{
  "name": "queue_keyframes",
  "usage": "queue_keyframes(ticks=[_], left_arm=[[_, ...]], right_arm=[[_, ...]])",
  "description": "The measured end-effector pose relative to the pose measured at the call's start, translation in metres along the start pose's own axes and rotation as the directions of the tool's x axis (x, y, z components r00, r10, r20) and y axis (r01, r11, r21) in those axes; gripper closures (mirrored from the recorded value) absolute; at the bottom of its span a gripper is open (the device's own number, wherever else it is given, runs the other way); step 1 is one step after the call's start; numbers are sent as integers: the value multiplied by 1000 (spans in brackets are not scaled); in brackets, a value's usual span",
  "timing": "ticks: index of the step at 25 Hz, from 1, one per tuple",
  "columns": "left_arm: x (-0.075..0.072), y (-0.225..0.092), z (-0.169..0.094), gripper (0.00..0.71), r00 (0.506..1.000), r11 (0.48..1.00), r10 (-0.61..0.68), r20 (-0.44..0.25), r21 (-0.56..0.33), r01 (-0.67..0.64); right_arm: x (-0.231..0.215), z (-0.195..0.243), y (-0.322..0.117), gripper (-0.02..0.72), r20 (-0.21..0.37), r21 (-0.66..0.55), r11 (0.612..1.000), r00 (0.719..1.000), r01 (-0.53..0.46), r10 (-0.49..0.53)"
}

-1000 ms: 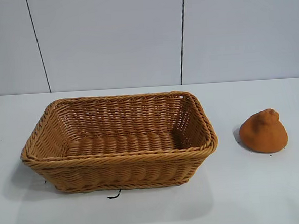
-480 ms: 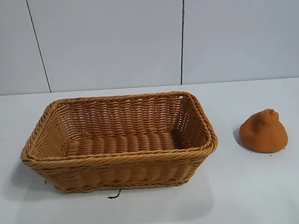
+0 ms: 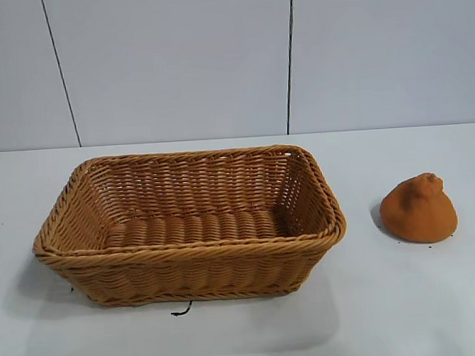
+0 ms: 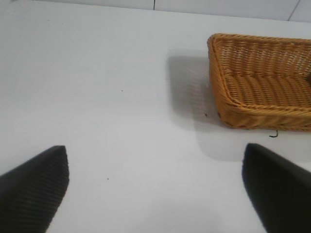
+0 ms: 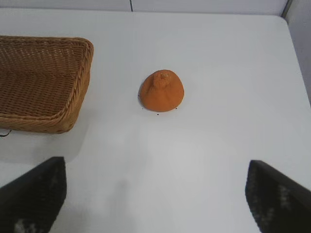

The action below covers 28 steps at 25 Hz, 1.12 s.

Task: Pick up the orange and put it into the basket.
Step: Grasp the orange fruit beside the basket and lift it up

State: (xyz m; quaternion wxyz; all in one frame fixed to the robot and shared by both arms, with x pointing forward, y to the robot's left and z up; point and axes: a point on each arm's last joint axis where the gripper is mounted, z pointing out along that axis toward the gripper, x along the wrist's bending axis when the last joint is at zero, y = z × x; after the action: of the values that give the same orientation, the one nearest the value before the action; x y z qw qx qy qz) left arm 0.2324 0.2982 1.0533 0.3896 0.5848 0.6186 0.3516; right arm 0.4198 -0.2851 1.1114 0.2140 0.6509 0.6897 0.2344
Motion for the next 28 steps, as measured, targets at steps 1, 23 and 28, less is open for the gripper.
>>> queue_keyframes(ticks=[1,23,28], left_arm=[[0,0,0,15,1000,1000,0,0,0,0],[0,0,0,14,1000,1000,-1,2,0,1],[0,0,0,14,1000,1000,-1,2,0,1]], right_arm=[[0,8,10,10,0,17,1000,1000,-2,2],[3,234,86,10,3,438,899,1000,-18,19],[2,280,63,10,6,521,854,1000,-20,19]])
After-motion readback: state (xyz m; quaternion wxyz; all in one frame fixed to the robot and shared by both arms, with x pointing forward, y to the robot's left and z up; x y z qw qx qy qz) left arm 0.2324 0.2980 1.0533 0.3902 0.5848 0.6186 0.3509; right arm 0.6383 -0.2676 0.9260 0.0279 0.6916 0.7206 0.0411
